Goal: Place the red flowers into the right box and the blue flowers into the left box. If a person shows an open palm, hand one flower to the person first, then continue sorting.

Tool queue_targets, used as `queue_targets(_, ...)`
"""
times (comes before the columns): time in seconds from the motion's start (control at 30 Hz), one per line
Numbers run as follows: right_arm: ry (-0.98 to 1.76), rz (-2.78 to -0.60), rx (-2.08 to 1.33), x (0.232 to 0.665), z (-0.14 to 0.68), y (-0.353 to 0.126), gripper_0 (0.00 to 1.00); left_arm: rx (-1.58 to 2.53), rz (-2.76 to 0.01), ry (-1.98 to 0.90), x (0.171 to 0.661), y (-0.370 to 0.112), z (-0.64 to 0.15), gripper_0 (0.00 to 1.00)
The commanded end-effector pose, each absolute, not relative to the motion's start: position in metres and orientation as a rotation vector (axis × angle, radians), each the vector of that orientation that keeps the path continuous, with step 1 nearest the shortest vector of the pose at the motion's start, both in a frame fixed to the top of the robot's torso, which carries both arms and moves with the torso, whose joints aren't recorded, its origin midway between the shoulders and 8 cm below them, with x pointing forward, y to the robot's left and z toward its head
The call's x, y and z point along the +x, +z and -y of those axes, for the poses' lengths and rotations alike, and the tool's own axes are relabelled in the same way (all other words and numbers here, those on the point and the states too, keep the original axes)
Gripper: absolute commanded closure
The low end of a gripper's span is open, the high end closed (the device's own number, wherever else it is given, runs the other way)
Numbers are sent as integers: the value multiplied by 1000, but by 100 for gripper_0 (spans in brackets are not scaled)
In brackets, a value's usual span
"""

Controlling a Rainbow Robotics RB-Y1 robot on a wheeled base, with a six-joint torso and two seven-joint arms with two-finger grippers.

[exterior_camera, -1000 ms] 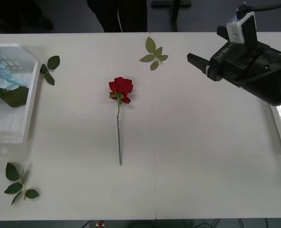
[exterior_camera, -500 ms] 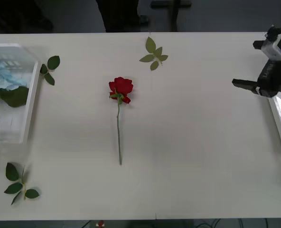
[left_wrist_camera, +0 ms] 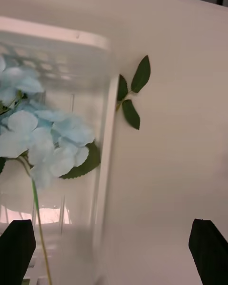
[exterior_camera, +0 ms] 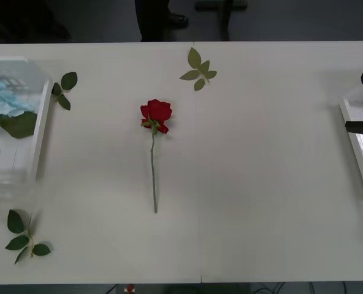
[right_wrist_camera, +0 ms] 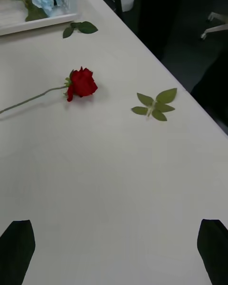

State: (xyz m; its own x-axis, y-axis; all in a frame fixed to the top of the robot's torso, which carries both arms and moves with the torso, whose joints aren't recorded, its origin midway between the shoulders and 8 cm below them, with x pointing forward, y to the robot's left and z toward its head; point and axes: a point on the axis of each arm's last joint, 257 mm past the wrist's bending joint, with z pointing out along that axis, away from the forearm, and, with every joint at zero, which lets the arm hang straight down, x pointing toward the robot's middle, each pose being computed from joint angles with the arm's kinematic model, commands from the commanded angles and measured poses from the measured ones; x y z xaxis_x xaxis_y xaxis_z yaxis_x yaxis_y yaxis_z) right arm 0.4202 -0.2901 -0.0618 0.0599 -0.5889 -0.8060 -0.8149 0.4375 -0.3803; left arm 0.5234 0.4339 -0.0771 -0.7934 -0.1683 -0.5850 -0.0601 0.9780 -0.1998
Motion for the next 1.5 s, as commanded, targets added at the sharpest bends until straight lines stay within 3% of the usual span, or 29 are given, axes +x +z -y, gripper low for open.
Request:
queue_targets(0.03, 303, -1618, -1284, 417, 295, -52, 0, -252, -2388, -273, 562, -60, -386, 5)
queue_targets(0.4, 481, -1695, -1253, 411, 314, -67, 0, -165, -2275, -232, 630, -110, -248, 0)
queue_targets(0.87, 502, -1709, -1260, 410, 311, -74, 0, 108, -2362, -338, 598, -172, -73, 0)
queue_targets(1.5, 500, -1713, -1258, 411, 311, -76, 0, 152, -2487, -256, 569, -270, -92, 0)
